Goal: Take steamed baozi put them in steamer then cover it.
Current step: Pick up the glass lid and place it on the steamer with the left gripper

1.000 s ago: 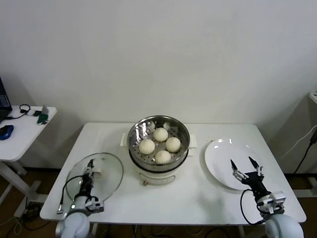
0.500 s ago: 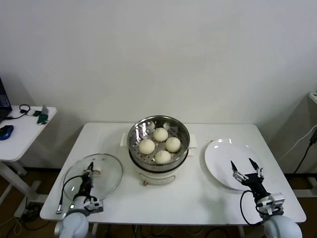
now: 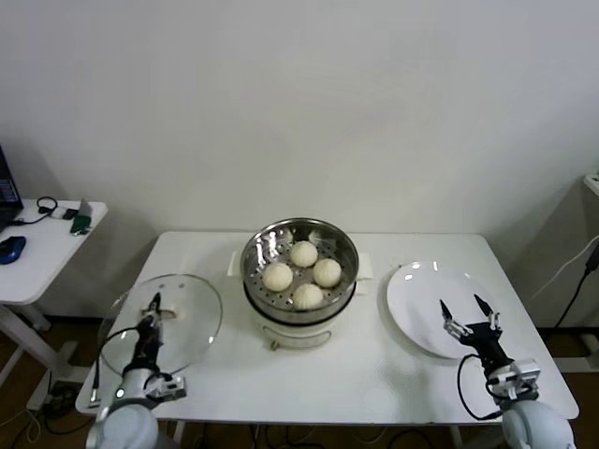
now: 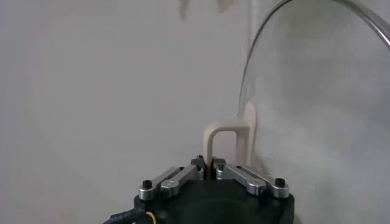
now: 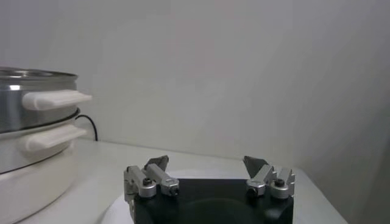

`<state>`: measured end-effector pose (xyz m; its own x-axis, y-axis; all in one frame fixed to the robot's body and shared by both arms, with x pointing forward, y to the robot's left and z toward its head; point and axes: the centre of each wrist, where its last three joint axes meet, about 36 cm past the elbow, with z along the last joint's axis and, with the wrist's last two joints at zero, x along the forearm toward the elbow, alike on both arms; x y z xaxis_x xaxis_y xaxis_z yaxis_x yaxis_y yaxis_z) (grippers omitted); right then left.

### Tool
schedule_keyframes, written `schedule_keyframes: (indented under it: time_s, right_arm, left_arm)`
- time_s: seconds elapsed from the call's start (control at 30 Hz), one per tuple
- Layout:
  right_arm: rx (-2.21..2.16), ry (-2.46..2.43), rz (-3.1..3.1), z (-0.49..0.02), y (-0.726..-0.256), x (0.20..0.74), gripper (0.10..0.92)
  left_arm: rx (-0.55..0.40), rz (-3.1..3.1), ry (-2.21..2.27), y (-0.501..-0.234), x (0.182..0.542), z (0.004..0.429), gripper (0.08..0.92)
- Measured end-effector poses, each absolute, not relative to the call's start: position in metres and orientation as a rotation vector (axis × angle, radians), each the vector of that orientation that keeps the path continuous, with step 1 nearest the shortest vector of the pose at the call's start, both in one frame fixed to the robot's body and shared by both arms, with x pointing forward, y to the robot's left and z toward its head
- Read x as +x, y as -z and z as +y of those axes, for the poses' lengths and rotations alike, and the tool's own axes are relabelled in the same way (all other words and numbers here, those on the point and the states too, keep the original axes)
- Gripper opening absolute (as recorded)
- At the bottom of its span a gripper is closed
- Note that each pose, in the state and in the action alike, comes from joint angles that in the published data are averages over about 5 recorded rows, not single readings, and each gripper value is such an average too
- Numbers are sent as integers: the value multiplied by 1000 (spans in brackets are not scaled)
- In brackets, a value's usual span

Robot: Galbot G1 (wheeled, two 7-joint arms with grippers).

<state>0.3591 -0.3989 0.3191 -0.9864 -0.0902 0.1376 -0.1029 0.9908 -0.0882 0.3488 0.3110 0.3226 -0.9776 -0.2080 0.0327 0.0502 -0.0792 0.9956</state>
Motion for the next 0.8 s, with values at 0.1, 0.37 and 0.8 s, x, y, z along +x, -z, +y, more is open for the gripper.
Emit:
schedule_keyframes:
  time_s: [0.1, 0.37, 0.8]
  right_arm:
    - [150, -155, -3001, -400, -320, 363, 823]
    - [168, -198, -2997, -401, -321, 374, 823]
    - [166, -214, -2997, -397, -315, 386, 823]
  left_arm:
    - [239, -1998, 2195, -340, 343, 308, 148]
    - [417, -2008, 2216, -394, 339, 296, 148]
    - [418, -2115, 2244, -458, 360, 242, 148]
